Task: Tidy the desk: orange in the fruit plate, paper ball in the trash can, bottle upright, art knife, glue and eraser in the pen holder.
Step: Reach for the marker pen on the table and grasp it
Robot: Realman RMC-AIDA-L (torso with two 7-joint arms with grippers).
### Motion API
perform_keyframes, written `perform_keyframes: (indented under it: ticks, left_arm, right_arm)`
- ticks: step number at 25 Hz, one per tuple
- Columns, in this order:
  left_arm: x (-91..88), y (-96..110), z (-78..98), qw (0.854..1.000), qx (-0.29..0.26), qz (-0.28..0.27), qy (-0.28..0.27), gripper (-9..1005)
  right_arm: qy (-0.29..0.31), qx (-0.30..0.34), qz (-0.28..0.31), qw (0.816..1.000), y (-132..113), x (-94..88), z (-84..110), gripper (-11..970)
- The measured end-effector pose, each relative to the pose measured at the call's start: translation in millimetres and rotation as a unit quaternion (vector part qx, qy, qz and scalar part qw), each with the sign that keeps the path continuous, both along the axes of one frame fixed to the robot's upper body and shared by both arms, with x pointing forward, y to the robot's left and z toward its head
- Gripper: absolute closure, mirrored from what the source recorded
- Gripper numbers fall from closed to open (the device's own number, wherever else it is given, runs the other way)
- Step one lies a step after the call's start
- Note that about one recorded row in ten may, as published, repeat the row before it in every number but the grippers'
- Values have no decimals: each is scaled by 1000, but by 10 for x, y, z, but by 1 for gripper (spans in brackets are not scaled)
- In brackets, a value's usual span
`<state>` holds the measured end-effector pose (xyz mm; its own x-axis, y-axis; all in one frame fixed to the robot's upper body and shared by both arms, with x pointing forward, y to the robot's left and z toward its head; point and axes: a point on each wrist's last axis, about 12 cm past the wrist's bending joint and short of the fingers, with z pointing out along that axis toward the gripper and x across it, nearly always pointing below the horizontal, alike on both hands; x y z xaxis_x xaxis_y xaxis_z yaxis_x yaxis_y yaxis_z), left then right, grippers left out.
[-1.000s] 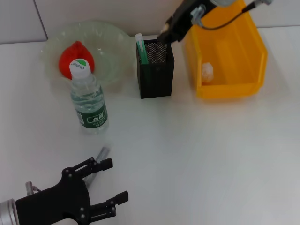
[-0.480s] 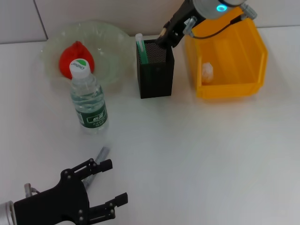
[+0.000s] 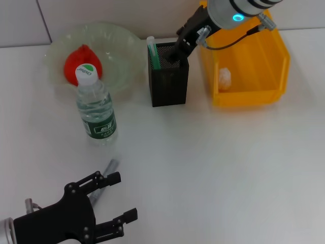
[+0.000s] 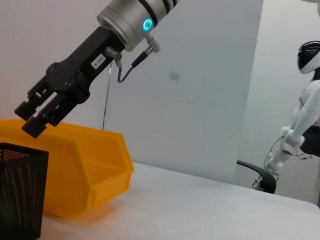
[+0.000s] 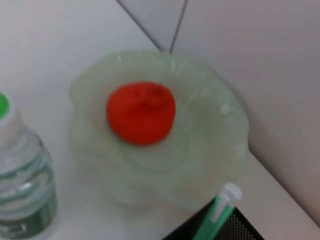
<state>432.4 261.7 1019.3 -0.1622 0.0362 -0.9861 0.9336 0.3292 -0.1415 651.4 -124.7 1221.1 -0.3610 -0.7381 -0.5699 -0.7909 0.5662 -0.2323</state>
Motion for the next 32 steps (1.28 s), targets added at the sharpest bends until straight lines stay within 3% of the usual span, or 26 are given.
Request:
perform_keyframes:
  ticks: [1, 4, 9, 12, 15, 16, 18, 24, 26, 27, 32]
  left_arm:
    - [-1, 1, 1, 1000, 0, 0, 0, 180]
    - [-5, 1, 8, 1000, -4, -1, -1, 180]
    - [1, 6, 42, 1000, -8, -5, -10, 180]
    - [9, 9, 66, 1000, -13, -6, -16, 180]
    - [33, 32, 111, 999, -25, 3, -27, 180]
    - [61, 64, 143, 999, -33, 18, -34, 181]
    - [77, 84, 157, 998, -37, 26, -34, 181]
    - [293, 204, 289, 997, -43, 63, 5, 181]
    - [440, 249, 381, 996, -23, 74, 32, 181]
    - [440, 249, 381, 996, -23, 74, 32, 181]
    - [583, 255, 593, 996, 28, 73, 42, 181]
  right_arm:
    - [-2, 13, 1, 1000, -9, -17, 24, 488]
    - [-14, 40, 3, 999, -50, -66, 103, 288]
    - [-59, 91, 7, 994, -233, -266, 265, 129]
    - [-103, 151, 22, 983, -422, -475, 324, 130]
    - [-153, 221, 42, 962, -644, -708, 264, 131]
    - [-172, 256, 50, 950, -784, -832, 160, 132]
    - [-179, 273, 51, 944, -868, -896, 86, 132]
    - [-204, 363, 88, 905, -1230, -1303, -565, 133]
    - [-220, 416, 92, 878, -1382, -1501, -895, 134]
    - [-220, 416, 92, 878, -1382, -1501, -895, 134]
    - [-223, 467, 50, 854, -1677, -1726, -1326, 134]
